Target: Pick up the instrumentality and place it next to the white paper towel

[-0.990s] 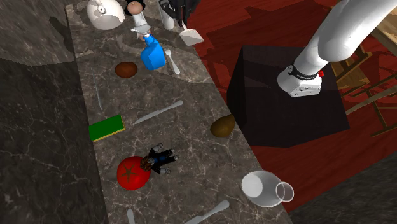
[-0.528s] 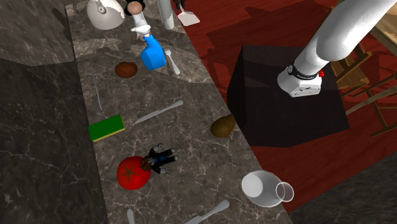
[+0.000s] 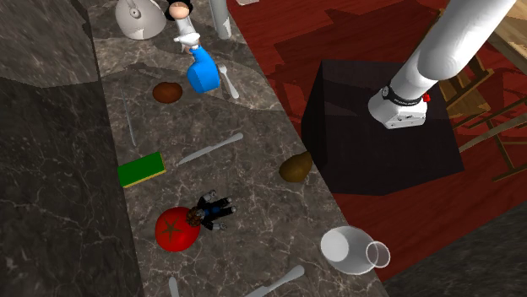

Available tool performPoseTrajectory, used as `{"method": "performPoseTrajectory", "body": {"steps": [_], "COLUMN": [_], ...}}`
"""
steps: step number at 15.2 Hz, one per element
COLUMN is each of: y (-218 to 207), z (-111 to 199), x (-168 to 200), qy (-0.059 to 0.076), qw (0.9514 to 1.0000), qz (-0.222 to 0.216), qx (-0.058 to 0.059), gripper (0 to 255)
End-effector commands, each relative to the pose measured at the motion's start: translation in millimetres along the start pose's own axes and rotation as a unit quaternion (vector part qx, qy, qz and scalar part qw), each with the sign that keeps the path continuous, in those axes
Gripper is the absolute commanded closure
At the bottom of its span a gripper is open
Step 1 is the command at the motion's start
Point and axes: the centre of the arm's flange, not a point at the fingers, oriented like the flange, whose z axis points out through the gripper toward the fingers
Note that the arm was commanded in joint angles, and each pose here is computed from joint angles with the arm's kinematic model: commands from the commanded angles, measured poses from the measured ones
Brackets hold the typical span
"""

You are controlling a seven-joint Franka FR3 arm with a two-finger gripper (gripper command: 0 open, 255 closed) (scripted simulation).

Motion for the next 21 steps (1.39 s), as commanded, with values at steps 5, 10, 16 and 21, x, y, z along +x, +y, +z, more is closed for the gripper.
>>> {"method": "performPoseTrajectory", "body": {"steps": [5,10,16,21], "y": [9,9,9,10], "z": [24,50,82,108], "x": [25,24,22,20], "qy": [0.000,0.000,0.000,0.000], "qw": [1.0000,1.0000,1.0000,1.0000], "qz": [0.000,0.000,0.000,0.000], "qx": [0.000,0.000,0.000,0.000], "gripper": [255,255,255,255]}}
